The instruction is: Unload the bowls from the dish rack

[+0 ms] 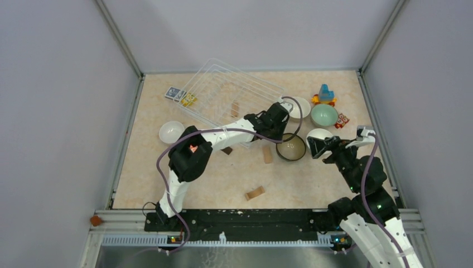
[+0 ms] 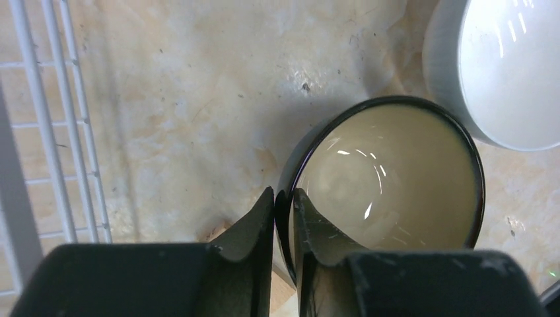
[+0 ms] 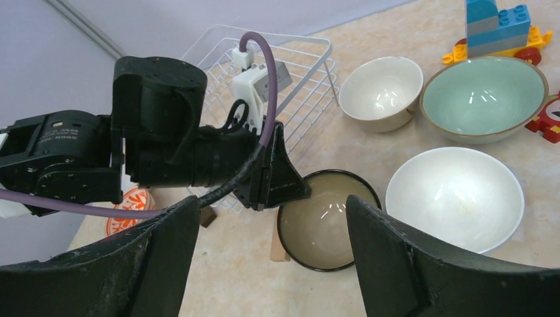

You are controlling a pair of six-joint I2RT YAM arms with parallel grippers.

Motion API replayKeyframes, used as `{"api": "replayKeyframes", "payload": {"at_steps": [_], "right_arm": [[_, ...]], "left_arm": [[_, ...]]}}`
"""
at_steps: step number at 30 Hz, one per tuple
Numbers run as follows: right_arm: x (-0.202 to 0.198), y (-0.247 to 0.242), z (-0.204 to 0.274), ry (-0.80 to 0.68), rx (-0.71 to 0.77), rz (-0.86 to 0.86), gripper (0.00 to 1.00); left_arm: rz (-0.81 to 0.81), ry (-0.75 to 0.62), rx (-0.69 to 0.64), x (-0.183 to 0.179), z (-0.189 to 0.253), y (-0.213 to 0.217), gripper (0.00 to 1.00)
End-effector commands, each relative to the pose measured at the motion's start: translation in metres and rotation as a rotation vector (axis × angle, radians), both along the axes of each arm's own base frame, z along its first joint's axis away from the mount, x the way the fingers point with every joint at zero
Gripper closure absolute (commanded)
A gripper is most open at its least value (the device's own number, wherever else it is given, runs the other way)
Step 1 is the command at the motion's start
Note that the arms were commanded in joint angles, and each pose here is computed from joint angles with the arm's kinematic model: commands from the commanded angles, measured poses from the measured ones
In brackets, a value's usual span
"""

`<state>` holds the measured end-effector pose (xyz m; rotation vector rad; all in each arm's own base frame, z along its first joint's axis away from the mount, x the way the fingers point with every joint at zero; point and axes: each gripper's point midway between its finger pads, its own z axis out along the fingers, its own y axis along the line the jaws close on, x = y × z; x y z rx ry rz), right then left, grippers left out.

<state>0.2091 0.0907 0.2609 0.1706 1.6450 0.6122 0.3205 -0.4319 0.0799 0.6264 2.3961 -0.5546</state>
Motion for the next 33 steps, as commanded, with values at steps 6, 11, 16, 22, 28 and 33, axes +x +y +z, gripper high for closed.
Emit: {"api": "replayKeyframes", "payload": {"at_steps": [6,11,16,22,28,33], "right_arm": [[0.001,-0.009,-0.006,0.012,-0.017,-0.052,0.2],[0.006,-0.009,-0.015,0.038,-0.018,-0.061,0.2],[0.009,-0.009,-0.022,0.067,-0.012,-0.073,0.2],[0.01,-0.006,-0.028,0.081,0.006,-0.068,0.21],[0.011,-0.005,-0.035,0.099,0.017,-0.07,0.21],[0.012,-0.003,-0.042,0.114,0.026,-0.069,0.22]], "left_arm": [[0.026,-0.128,-0.09,0.026,0.045,-0.017,0.7],[0.023,-0.149,-0.102,0.025,0.057,-0.013,0.62],[0.014,-0.197,-0.138,0.022,0.085,-0.007,0.49],[0.031,-0.252,-0.15,0.02,0.117,0.007,0.43],[0.148,-0.339,-0.119,0.022,0.146,0.045,0.31],[0.282,-0.416,-0.112,0.011,0.163,0.101,0.19]]}}
